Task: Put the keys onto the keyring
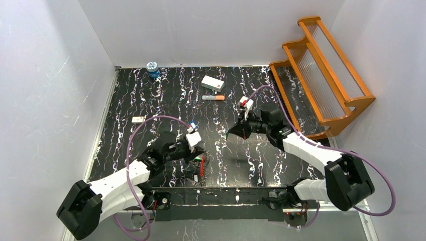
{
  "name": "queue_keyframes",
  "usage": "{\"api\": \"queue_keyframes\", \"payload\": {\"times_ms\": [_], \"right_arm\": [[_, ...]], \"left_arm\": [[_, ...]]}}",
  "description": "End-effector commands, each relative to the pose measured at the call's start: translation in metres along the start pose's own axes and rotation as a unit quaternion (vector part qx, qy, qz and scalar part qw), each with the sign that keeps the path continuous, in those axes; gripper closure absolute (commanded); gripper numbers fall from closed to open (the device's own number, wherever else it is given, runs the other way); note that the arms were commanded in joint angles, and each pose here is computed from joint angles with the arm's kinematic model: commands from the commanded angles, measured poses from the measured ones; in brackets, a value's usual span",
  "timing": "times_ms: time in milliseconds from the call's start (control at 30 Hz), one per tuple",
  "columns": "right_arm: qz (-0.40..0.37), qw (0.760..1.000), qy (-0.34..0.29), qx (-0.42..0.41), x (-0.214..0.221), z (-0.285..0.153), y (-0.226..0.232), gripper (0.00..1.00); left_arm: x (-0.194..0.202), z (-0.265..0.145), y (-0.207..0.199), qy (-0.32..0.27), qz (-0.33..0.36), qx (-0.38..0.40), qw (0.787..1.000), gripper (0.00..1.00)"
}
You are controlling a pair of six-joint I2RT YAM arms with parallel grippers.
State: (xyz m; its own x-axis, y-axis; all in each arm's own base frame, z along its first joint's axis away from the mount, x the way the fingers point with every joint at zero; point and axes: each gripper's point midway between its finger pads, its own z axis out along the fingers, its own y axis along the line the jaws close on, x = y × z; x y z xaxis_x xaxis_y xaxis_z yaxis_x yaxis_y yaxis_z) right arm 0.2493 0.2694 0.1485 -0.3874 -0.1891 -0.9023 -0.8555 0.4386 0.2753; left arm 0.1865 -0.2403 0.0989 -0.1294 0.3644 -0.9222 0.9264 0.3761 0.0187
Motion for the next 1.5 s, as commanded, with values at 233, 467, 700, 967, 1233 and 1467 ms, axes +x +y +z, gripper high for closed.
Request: {"api": "queue_keyframes", "payload": {"times_ms": [233,467,700,967,1233,1467], "right_arm": [[-0.024,0.993,0.058,-0.097,0.013,0.011,0.034,0.99],[-0.027,0.989,0.074,-0.125,0.02,0.018,0.05,0.99],[-0.035,0.987,0.06,-0.143,0.008,0.019,0.059,0.99],[-0.042,0.982,0.051,-0.175,-0.004,0.019,0.071,0.99],[-0.053,0.978,0.074,-0.185,0.001,0.029,0.077,0.99],[-0.054,0.978,0.088,-0.182,0.008,0.034,0.077,0.99]], "left_arm": [[-0.013,0.003,0.003,-0.048,-0.036,-0.02,0.998,1.0],[-0.024,0.0,0.005,-0.068,-0.029,-0.025,0.997,1.0],[-0.049,-0.018,0.008,-0.114,0.024,-0.048,0.992,1.0],[-0.05,-0.019,0.005,-0.117,0.02,-0.04,0.992,1.0],[-0.044,-0.009,0.006,-0.11,-0.005,-0.035,0.993,1.0],[-0.046,-0.001,0.004,-0.121,-0.022,-0.023,0.992,1.0]]}}
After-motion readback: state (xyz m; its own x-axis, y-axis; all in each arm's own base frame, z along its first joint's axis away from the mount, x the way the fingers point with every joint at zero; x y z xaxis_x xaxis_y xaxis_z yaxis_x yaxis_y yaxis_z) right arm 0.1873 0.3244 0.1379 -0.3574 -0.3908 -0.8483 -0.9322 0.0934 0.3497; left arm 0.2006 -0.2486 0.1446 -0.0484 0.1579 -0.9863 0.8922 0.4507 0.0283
